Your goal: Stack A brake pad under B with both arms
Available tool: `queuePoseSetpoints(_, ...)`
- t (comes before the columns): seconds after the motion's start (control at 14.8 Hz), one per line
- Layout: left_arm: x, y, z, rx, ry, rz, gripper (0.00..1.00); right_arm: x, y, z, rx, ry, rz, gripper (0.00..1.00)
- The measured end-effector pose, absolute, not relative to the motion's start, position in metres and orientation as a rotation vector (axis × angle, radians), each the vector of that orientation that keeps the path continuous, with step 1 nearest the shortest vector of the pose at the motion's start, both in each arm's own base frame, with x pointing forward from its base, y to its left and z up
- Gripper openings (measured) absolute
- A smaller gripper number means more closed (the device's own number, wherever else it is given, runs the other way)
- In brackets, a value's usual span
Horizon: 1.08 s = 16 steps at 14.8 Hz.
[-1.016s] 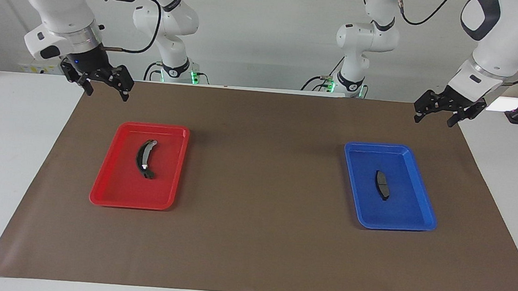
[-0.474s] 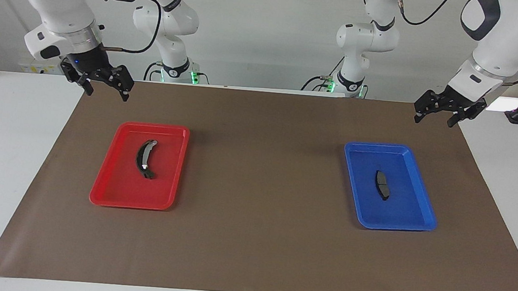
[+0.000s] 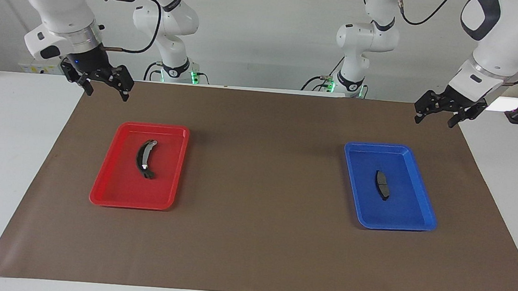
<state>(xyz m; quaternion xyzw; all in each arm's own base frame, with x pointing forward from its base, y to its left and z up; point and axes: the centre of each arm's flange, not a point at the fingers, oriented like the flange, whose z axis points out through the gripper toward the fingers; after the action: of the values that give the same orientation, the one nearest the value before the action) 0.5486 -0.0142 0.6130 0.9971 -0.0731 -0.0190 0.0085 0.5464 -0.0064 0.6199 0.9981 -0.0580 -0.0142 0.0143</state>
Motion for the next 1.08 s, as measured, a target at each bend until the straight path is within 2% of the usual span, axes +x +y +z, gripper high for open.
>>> queuePoseSetpoints(0.75,0.552,-0.014,0.609,3.117,-0.228,-0.021,0.99,0.546,-0.008,0.617,3.107,-0.184,-0.052,1.0)
queuePoseSetpoints(0.88,0.553,-0.016,0.598,3.118,-0.232,0.011,0.99,0.546,-0.008,0.617,3.107,-0.185,-0.053,1.0)
queuePoseSetpoints(1.08,0.554,-0.025,0.556,3.117,-0.254,0.073,0.99,0.546,-0.008,0.617,3.107,-0.185,-0.054,1.0)
